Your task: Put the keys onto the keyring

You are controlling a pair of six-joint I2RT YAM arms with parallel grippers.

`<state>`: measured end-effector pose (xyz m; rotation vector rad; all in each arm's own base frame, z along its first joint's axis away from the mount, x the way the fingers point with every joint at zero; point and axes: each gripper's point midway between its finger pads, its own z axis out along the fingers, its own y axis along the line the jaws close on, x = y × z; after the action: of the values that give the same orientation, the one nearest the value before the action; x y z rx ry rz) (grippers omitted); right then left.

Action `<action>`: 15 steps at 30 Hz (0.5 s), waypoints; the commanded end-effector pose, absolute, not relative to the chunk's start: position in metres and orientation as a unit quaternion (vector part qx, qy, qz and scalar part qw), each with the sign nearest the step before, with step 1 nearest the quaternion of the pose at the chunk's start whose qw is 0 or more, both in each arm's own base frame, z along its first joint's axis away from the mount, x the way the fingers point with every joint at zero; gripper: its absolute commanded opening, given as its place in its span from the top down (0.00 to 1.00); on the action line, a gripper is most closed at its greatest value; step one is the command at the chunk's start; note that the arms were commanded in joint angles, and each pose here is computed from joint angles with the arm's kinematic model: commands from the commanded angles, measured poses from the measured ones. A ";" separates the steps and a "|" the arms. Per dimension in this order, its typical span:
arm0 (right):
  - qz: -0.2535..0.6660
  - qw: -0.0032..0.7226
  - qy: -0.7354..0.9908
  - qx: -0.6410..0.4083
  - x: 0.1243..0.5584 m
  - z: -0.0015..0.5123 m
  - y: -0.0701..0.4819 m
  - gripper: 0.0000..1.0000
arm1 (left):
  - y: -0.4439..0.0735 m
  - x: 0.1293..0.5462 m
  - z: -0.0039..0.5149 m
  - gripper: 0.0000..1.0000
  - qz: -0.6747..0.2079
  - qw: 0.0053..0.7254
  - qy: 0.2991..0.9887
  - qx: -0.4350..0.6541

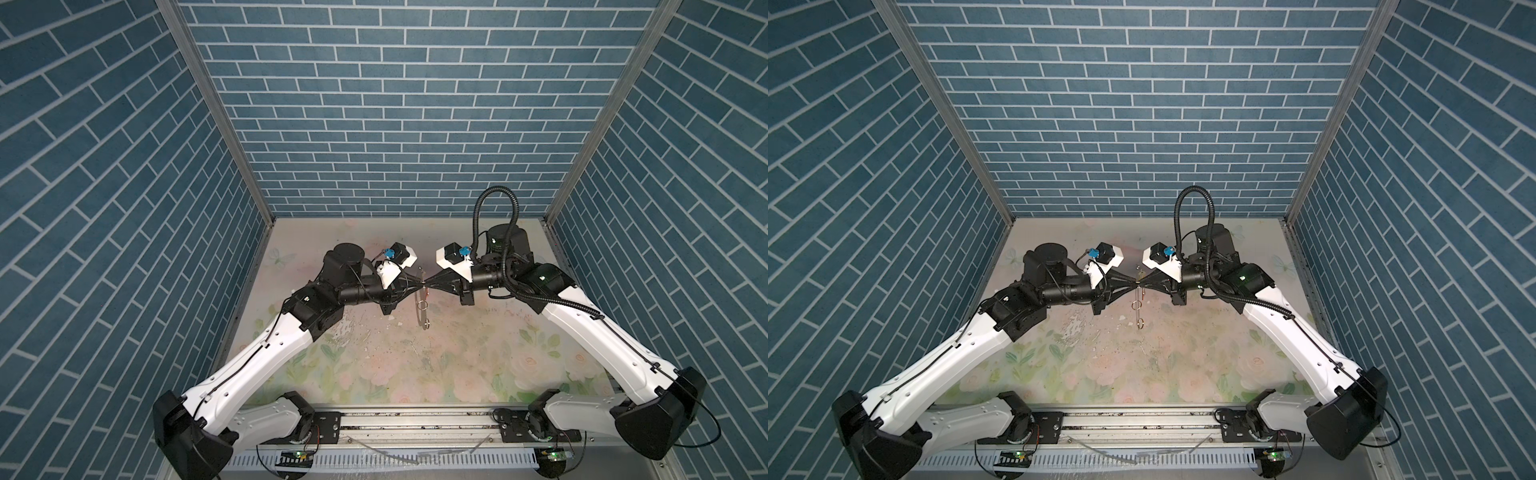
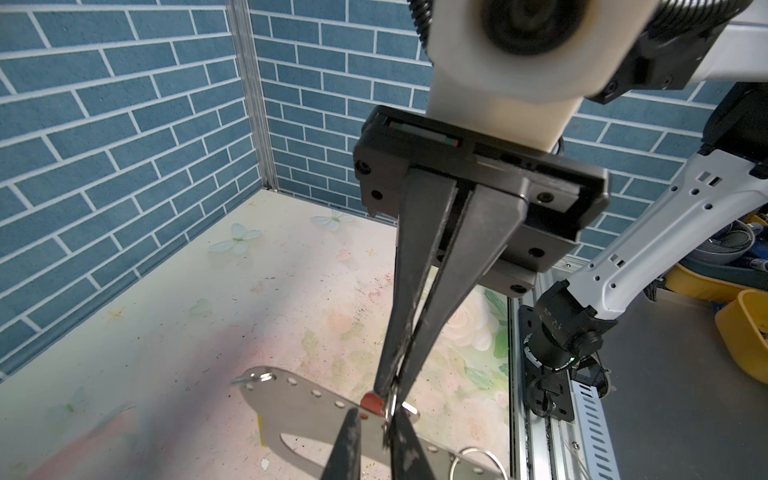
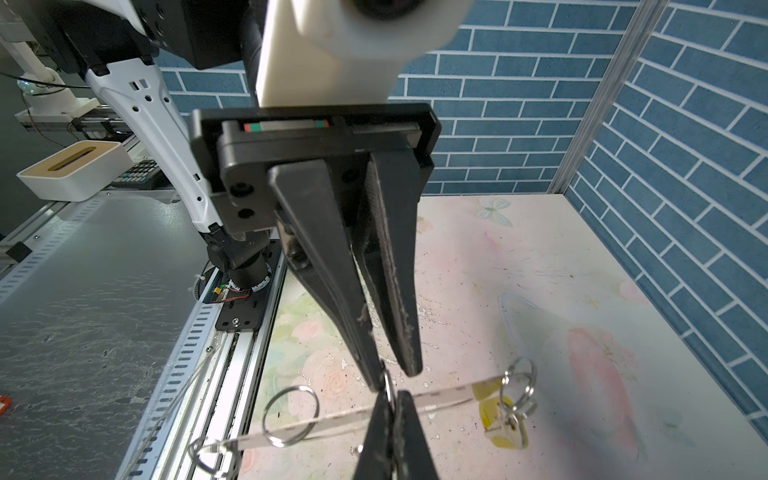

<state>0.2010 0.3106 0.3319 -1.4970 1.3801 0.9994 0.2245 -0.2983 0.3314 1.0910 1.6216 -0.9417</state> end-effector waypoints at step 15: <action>0.393 0.464 0.527 -0.594 0.204 0.363 0.312 0.99 | -0.302 0.226 0.352 1.00 -0.382 0.551 0.612 0.420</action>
<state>0.2070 0.3083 0.3335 -1.4793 1.3909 0.9804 0.2261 -0.3028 0.3319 1.0525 1.5405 -0.9086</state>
